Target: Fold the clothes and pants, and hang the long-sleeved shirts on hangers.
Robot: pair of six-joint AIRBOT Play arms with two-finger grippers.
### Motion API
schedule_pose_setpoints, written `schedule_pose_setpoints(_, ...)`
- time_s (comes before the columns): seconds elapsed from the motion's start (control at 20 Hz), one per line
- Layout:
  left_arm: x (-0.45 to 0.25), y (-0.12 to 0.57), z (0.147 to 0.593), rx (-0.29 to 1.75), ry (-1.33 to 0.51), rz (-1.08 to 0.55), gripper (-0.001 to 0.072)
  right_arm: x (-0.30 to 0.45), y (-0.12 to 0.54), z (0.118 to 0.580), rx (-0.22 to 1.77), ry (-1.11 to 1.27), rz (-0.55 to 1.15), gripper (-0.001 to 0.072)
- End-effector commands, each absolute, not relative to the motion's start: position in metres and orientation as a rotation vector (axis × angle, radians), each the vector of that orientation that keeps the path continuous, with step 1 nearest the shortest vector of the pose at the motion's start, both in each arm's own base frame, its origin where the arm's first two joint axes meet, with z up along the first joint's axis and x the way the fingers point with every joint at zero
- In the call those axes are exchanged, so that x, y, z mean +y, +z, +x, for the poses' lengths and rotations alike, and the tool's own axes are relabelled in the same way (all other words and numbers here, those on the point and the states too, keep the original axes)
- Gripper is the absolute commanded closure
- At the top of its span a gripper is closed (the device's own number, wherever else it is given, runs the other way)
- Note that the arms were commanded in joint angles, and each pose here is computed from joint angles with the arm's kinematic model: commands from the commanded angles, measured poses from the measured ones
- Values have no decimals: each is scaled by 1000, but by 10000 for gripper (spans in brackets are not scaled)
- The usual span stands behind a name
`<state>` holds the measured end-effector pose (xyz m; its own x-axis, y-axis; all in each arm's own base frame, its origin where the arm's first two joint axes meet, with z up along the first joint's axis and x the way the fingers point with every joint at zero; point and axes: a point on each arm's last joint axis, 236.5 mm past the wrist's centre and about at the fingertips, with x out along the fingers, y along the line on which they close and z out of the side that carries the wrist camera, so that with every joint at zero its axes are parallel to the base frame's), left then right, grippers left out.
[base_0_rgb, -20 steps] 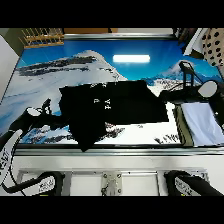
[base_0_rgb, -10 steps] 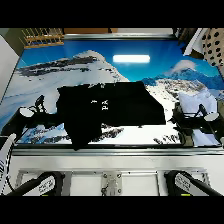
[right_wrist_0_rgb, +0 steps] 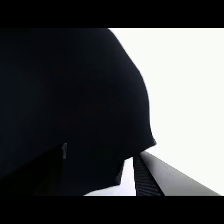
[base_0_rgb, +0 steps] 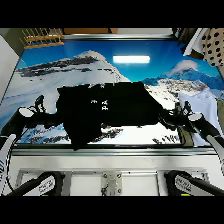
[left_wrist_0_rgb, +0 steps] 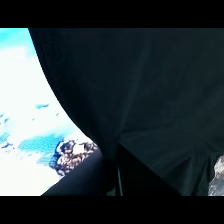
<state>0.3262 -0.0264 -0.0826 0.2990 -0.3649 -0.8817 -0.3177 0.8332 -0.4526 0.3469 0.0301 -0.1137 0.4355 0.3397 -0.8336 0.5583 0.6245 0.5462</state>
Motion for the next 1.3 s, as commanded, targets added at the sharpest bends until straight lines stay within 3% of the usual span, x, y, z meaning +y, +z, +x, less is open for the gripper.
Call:
schedule_pose_setpoints(0.0,-25,-82,327,1287,-31,-630,697,41,-114,357,1120,-143,891,379)
schedule_pose_setpoints(0.05,-25,-82,328,1284,-30,-630,697,41,-112,358,1117,-123,865,654)
schedule_pose_setpoints(0.1,-25,-82,328,1283,-30,-629,697,40,-108,361,1105,-101,834,698)
schedule_pose_setpoints(0.25,-18,-46,349,1198,-48,-608,698,26,-58,387,1008,-18,669,700)
schedule_pose_setpoints(0.45,-1,130,390,832,-124,-481,697,-17,131,430,673,38,343,700)
schedule_pose_setpoints(0.6,-11,286,362,512,-177,-333,697,-30,290,410,345,15,182,700)
schedule_pose_setpoints(0.75,-33,402,292,212,-201,-222,697,-21,391,353,98,13,118,699)
schedule_pose_setpoints(1.0,-61,465,192,-22,-212,-185,697,-13,442,279,-58,-14,39,700)
schedule_pose_setpoints(1.25,-62,471,186,-42,-217,-257,697,-9,446,262,-70,-11,32,700)
